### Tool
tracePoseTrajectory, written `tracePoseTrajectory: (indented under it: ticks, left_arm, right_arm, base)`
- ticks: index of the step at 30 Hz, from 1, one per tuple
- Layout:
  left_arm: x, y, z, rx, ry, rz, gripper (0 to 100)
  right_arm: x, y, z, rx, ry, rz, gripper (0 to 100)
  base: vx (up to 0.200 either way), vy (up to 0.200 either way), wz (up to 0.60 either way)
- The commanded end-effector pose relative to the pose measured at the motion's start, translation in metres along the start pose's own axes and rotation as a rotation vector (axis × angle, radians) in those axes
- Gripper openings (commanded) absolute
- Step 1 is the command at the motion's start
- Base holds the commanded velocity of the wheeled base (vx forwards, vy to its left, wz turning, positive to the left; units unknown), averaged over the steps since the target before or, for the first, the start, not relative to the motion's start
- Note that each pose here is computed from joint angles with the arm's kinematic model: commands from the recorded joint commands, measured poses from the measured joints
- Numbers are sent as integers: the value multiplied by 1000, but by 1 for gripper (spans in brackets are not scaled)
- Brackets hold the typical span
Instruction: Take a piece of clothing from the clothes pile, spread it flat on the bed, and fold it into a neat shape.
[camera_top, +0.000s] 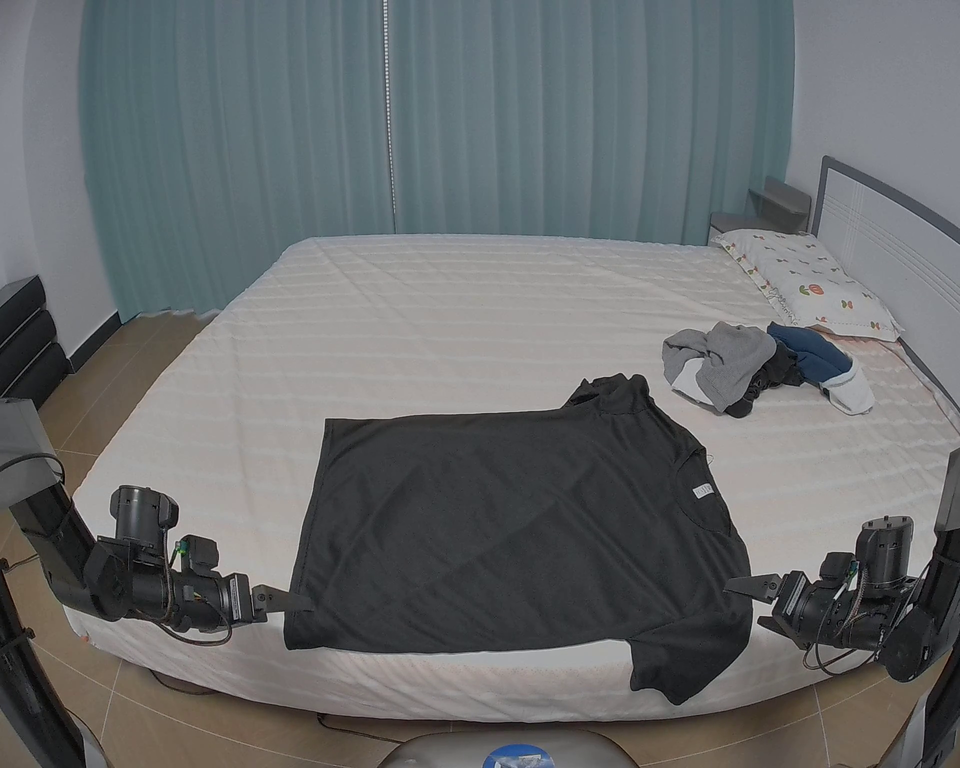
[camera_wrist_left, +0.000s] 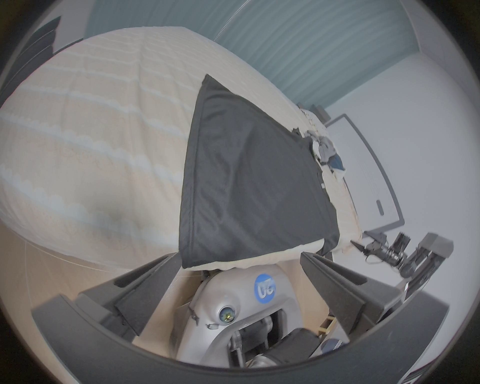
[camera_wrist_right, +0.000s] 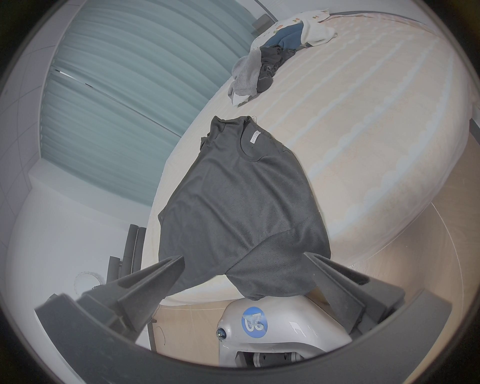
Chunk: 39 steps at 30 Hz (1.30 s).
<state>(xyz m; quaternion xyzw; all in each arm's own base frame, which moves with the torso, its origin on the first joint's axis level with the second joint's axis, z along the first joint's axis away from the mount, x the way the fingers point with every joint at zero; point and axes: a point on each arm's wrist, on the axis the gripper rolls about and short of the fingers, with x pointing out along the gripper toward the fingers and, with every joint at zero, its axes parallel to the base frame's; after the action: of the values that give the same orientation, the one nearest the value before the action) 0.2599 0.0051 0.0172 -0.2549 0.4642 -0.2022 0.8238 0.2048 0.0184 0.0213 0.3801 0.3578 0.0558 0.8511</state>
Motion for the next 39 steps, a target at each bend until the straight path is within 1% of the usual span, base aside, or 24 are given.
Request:
tracePoseTrajectory:
  ticks: [1, 4, 8, 12, 17, 22, 26, 33, 36, 39]
  left_arm:
    - [12, 14, -13, 6, 84, 4, 100]
    - [14, 14, -14, 17, 88, 14, 100]
    - [25, 10, -19, 59, 103, 58, 100]
    - [31, 10, -18, 77, 85, 57, 100]
    - [40, 11, -19, 102, 72, 115, 100]
    - [44, 12, -22, 119, 63, 123, 100]
    - [46, 10, -25, 113, 68, 154, 100]
    - [52, 1, -27, 114, 81, 141, 100]
    - [55, -4, -26, 77, 60, 140, 100]
    - [57, -6, -26, 82, 41, 159, 100]
  right_arm:
    - [-1, -3, -4, 7, 19, -19, 100]
    - [-1, -3, -5, 8, 21, -21, 100]
    - [-1, -3, -5, 8, 21, -19, 100]
    - [-1, -3, -5, 8, 20, -20, 100]
    - [-1, -3, -5, 8, 19, -19, 100]
    - [-1, -3, -5, 8, 19, -19, 100]
    - [-1, -3, -5, 7, 21, -19, 100]
    - [-1, -2, -5, 7, 20, -18, 100]
    - [-1, -2, -5, 7, 17, -19, 100]
    - [-1, -2, -5, 7, 17, -19, 100]
  base:
    - [0, 0, 0]
    - [0, 0, 0]
    - [0, 0, 0]
    - [0, 0, 0]
    - [0, 0, 0]
    - [0, 0, 0]
    - [0, 0, 0]
    - [0, 0, 0]
    - [0, 0, 0]
    - [0, 0, 0]
